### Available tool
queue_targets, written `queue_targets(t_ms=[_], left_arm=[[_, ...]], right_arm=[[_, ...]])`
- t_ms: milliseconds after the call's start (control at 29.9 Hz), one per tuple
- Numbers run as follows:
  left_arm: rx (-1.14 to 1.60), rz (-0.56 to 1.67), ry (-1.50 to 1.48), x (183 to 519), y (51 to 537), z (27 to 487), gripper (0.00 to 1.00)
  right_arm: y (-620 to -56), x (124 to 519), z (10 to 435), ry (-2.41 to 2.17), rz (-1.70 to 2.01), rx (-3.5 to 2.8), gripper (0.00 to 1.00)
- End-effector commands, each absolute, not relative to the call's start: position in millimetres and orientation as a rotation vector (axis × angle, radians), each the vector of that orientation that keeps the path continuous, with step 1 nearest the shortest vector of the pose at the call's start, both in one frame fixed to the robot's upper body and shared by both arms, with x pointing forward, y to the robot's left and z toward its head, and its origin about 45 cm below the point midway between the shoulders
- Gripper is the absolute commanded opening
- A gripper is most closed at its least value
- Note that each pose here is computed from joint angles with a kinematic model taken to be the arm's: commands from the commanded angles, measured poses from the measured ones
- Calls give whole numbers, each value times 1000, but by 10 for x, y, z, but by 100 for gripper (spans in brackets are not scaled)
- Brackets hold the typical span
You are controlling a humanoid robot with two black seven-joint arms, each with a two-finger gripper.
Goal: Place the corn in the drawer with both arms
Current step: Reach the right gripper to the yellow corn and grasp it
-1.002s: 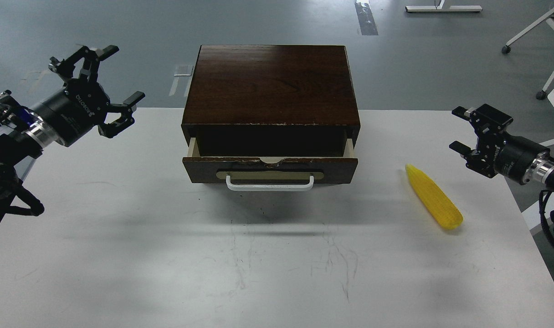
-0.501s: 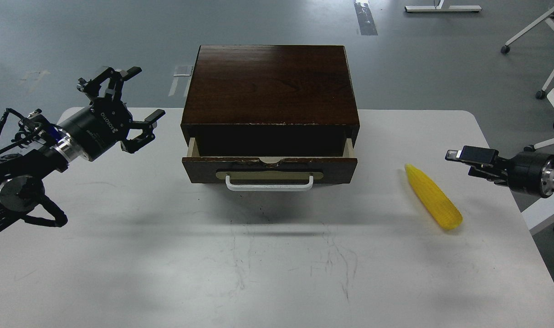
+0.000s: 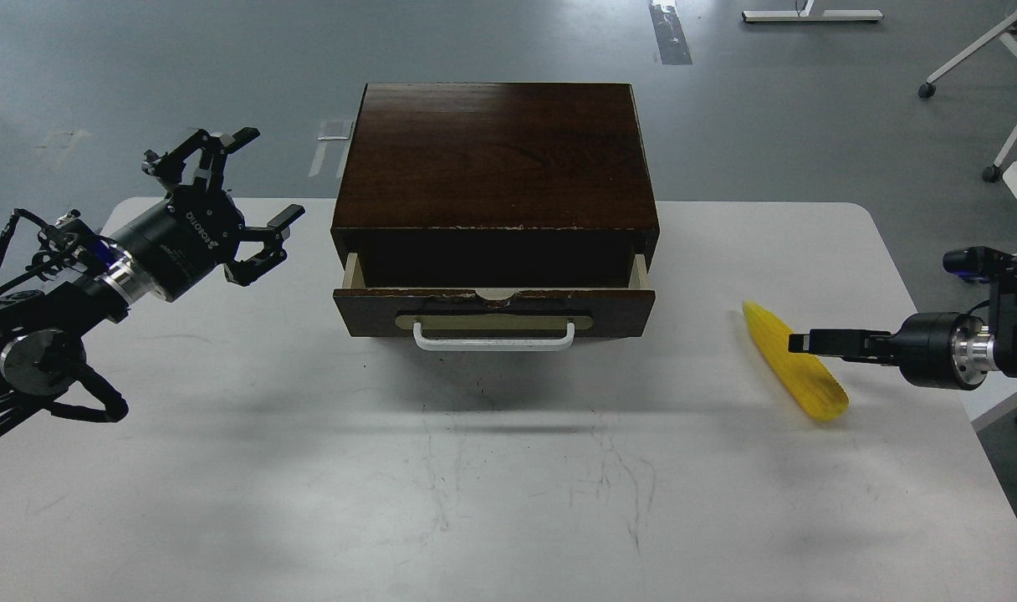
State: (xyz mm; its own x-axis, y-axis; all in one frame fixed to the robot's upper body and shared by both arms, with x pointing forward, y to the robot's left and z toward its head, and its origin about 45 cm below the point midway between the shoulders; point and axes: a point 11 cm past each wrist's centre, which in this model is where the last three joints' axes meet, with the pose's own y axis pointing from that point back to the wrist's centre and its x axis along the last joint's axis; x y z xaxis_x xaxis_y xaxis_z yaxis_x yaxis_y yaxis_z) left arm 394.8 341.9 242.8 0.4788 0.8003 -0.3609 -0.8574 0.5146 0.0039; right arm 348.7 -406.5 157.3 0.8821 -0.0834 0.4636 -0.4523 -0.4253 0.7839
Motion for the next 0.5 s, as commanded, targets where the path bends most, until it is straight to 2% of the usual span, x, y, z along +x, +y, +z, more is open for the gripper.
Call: queue_targets(t_ms=[0,134,200,301,368,468], left_arm=[[-188,1020,336,3948,3425,2436,98],[-202,1015,335,3967,3394,2458,98],[-210,1008,337,3971,3361,2466,98],[-209,1006,337,3969,3355,2466,98],[-210,1008,335,3971,3362,2473,98],[-217,1012,331,3982,3376,2496,98]], right_arm=[[-4084,3500,1535,-381,466,1956,95],[-4011,3512,1454,-367,480,1955,89],[-4018,3501,1415,-355,474,1946,72],[-4037,3492,1400,-351,469,1939,57],[-4053,3479,1391,-352,464,1937,54],[-4070,3450,1365,-344,456,1933,44]])
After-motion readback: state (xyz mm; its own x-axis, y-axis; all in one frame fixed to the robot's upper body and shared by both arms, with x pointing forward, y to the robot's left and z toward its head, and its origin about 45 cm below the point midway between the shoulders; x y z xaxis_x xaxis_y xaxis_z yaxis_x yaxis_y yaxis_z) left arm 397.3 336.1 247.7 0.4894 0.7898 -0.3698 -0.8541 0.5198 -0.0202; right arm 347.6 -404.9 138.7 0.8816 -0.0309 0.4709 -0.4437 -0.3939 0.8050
